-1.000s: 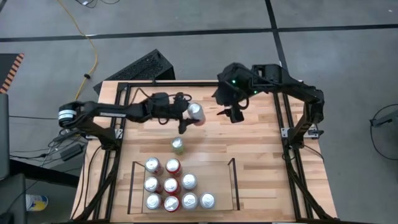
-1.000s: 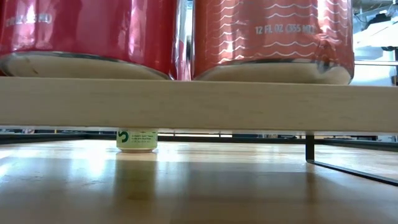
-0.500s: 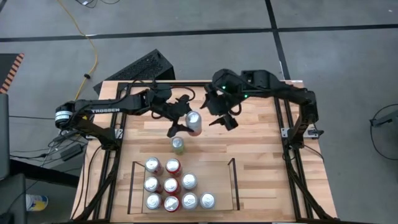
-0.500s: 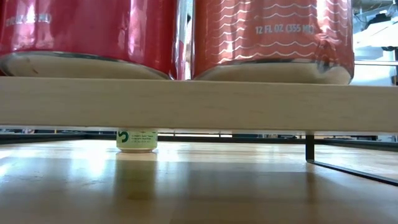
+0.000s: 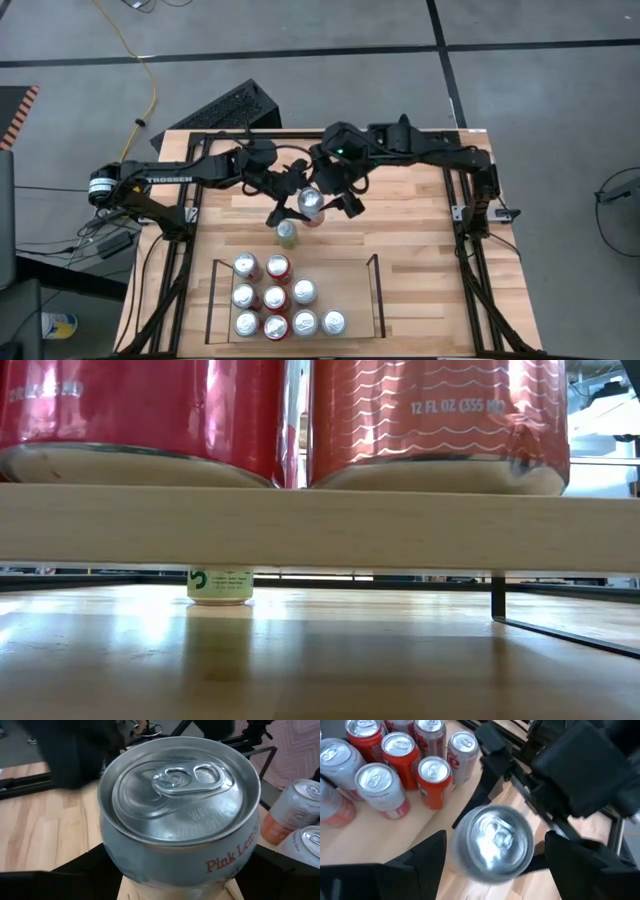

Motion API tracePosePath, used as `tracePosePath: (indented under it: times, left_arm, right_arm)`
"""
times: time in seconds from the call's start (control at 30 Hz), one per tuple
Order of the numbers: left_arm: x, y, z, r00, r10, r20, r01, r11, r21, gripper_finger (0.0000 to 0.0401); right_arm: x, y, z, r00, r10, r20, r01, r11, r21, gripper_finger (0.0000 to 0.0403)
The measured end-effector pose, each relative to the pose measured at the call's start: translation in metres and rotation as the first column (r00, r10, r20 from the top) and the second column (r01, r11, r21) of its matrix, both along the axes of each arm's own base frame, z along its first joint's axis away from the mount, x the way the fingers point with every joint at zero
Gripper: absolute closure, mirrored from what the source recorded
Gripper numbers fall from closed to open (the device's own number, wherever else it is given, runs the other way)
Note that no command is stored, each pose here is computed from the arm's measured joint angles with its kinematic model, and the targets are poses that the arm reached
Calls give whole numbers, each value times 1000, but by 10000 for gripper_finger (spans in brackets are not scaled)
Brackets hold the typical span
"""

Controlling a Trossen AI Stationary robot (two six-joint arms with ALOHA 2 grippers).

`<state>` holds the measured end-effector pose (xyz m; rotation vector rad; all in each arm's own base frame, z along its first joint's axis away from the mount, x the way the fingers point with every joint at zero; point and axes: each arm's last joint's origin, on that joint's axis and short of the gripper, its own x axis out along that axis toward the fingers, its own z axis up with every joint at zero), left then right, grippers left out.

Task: Place canned beverage on shelf
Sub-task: Put the pink soda can on the shelf aligned with the other pink soda can

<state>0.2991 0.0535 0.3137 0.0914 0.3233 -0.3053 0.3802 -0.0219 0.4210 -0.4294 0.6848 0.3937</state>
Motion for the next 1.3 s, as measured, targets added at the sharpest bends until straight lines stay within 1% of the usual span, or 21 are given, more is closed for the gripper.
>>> tracePosePath:
  times: [0.13,0.37,0.53,0.67,0.73,0.87,0.93,1.0,1.1,1.23,1.3]
  left_arm:
    - [1,-5,0,1000,-16,4,16,1000,21,112]
    - [2,-12,0,999,-42,4,42,999,22,111]
    - [1,-12,-1,998,-61,-2,61,998,12,110]
    - [2,-15,-1,997,-75,-5,75,997,11,110]
    - [2,-18,-1,996,-89,-1,89,996,27,110]
    - [1,-20,-2,995,-97,-28,98,995,25,110]
    - [1,-20,1,994,-95,-57,96,995,14,110]
    - [0,-20,9,995,-82,-63,84,996,25,110]
    - [1,-22,20,996,-57,-63,62,995,80,110]
    - [0,-22,35,998,-30,-60,38,989,145,110]
    - [-1,-22,38,998,-35,-54,44,985,167,110]
  right_arm:
    - [7,-2,-6,1000,0,-9,0,1000,21,92]
    - [7,1,-6,998,56,-1,-56,996,72,92]
    - [4,4,-7,994,109,-22,-105,985,134,92]
    - [5,4,-6,993,118,-9,-115,983,141,92]
    - [5,4,-6,993,118,-7,-116,983,143,92]
    - [1,5,-9,990,124,-60,-112,978,177,92]
    - [1,4,-10,991,110,-76,-93,976,195,92]
    - [-1,1,-9,992,89,-84,-70,976,208,92]
    - [-4,-7,-4,996,55,-71,-37,973,229,92]
    - [-9,-16,6,999,12,-34,-1,956,292,92]
    - [-11,-19,11,1000,-20,-13,23,959,281,92]
